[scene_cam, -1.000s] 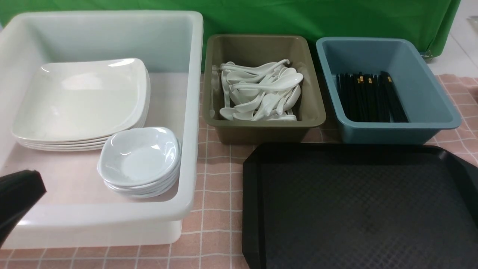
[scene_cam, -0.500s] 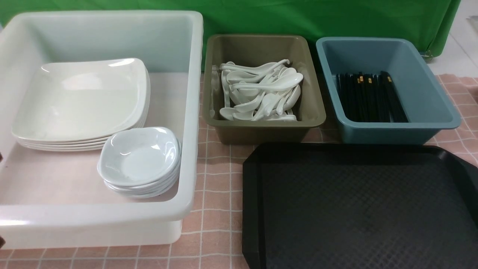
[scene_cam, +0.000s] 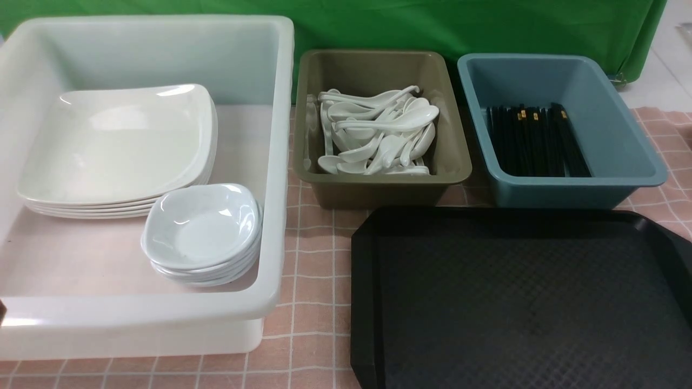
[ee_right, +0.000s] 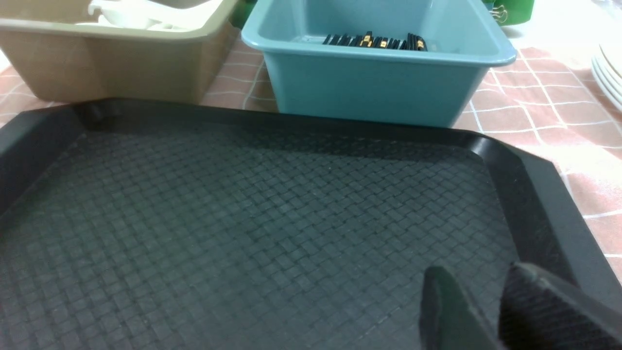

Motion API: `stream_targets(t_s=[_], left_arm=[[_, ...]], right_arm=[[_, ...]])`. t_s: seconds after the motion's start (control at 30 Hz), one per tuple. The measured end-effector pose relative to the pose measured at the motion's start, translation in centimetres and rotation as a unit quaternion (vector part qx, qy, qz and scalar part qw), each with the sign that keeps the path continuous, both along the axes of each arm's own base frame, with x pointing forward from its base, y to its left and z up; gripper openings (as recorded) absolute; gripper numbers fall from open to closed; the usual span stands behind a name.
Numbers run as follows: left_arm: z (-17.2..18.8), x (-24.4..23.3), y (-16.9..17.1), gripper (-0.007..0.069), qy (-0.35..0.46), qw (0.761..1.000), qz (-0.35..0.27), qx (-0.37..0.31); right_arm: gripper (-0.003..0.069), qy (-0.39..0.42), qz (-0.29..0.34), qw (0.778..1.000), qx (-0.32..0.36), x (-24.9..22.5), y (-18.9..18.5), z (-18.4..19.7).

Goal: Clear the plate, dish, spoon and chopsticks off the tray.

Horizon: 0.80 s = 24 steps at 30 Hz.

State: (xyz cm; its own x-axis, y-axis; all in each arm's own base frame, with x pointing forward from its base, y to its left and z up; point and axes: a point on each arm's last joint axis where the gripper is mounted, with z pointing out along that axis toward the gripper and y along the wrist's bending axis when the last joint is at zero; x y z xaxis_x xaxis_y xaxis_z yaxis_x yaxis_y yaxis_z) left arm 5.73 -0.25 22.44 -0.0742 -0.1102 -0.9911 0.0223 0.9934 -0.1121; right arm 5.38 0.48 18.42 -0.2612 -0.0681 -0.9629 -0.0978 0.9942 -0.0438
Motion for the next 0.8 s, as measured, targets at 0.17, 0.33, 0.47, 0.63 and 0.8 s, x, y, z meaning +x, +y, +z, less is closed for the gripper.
stream_targets(t_s=[0.17, 0.33, 0.47, 0.63, 0.8], left_arm=[[-2.5, -0.1, 0.1, 0.0003, 0.006, 1.000, 0.002, 0.019], [-3.1, -0.1, 0.1, 0.0004, 0.023, 1.000, 0.002, 0.008], [-3.2, -0.1, 0.1, 0.0004, 0.030, 1.000, 0.001, 0.008], [-3.2, -0.1, 0.1, 0.0004, 0.030, 0.999, 0.001, 0.010], [-3.2, -0.1, 0.1, 0.0004, 0.030, 0.999, 0.002, 0.010]], right_arm=[[0.0239, 0.000, 0.000, 1.000, 0.000, 0.0, 0.0, 0.0], [0.0239, 0.000, 0.000, 1.000, 0.000, 0.0, 0.0, 0.0], [0.0239, 0.000, 0.000, 1.000, 0.000, 0.0, 0.0, 0.0], [0.0239, 0.000, 0.000, 1.000, 0.000, 0.0, 0.0, 0.0], [0.0239, 0.000, 0.000, 1.000, 0.000, 0.0, 0.0, 0.0]])
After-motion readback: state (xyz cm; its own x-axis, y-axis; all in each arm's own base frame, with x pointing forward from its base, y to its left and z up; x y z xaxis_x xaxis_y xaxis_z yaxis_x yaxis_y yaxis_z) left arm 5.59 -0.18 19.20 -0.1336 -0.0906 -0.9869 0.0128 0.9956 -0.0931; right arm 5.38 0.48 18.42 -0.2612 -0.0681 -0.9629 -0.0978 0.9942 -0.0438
